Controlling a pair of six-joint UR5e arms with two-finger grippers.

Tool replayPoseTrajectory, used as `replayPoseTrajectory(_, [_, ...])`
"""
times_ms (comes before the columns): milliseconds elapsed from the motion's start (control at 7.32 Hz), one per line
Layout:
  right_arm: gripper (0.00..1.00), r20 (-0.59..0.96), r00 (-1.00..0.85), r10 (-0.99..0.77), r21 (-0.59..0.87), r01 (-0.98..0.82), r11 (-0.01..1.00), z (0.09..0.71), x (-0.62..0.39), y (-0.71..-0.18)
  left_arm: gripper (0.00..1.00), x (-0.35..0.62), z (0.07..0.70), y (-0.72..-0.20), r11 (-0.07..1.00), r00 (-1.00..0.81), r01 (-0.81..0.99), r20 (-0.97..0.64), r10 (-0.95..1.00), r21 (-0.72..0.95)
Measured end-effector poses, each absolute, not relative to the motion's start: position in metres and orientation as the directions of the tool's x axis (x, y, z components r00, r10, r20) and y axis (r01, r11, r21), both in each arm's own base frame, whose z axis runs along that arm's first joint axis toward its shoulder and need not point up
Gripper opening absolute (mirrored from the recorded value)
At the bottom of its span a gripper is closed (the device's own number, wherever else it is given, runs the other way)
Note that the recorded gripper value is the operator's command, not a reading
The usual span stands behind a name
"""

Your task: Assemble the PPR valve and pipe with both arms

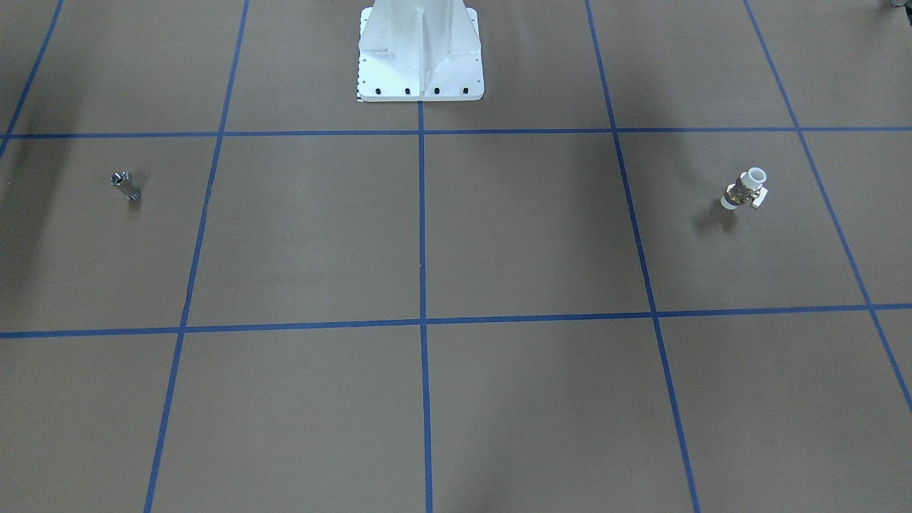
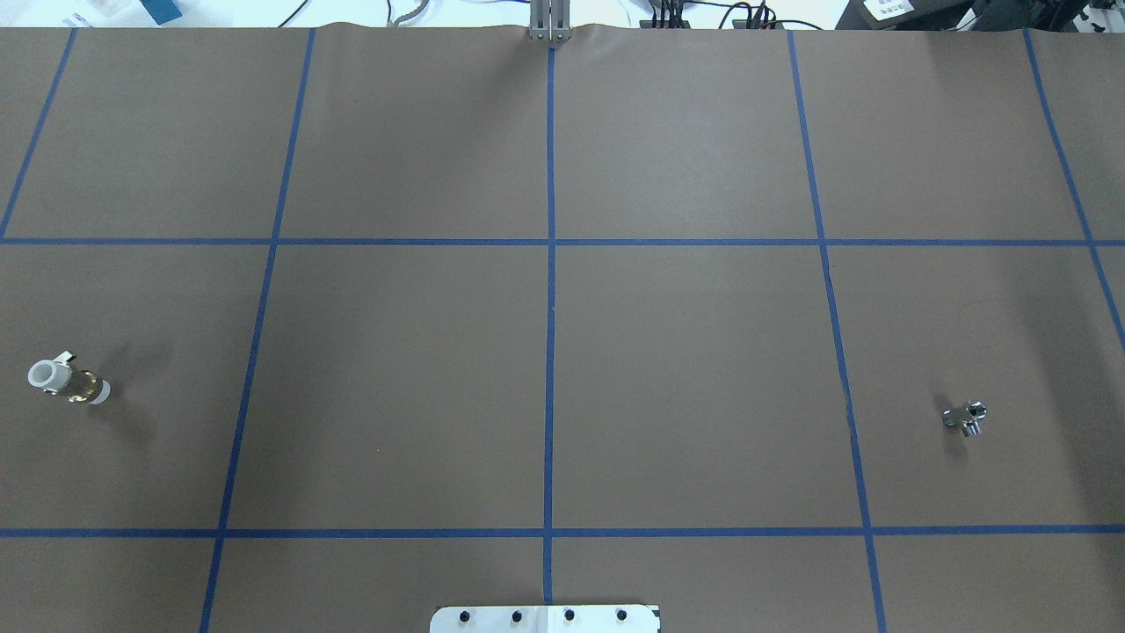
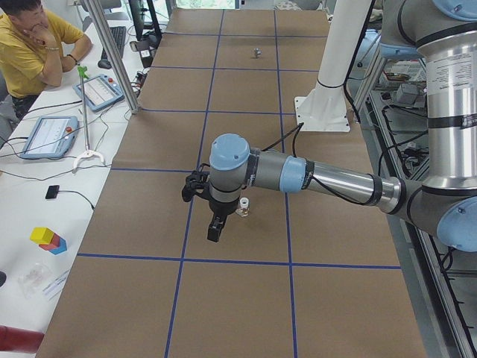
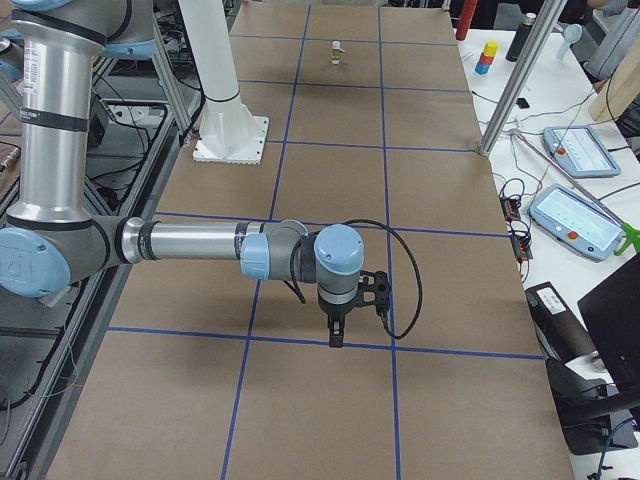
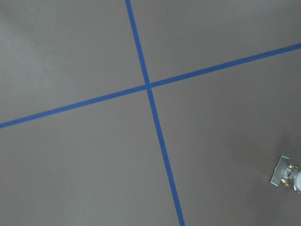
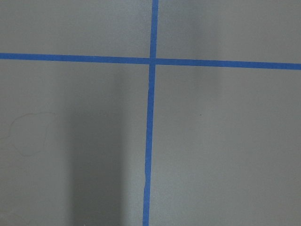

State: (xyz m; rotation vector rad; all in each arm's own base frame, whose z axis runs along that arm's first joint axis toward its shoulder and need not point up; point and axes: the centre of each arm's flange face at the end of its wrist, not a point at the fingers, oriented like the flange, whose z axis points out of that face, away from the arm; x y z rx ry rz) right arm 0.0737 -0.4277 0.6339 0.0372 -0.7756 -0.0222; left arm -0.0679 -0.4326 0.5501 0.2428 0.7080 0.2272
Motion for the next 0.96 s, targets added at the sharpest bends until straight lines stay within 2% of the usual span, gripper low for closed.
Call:
replayPoseTrajectory(546, [1.0,0.701,0.712,-0.032,0.039,0.006,0.999,0.634,0.073,-0.428,1.0,0.006,0.517,-0.467,0.925,0.699,-0.148,-0.624,0.349,0.35])
replayPoseTrajectory(956, [1.0,0.702,0.712,-0.032,0.039,0.007,0.999,0.634,0.073,-0.428,1.0,0.08,0.501,-0.463,0.919,0.648,-0.165,-0.663,0.374,0.357])
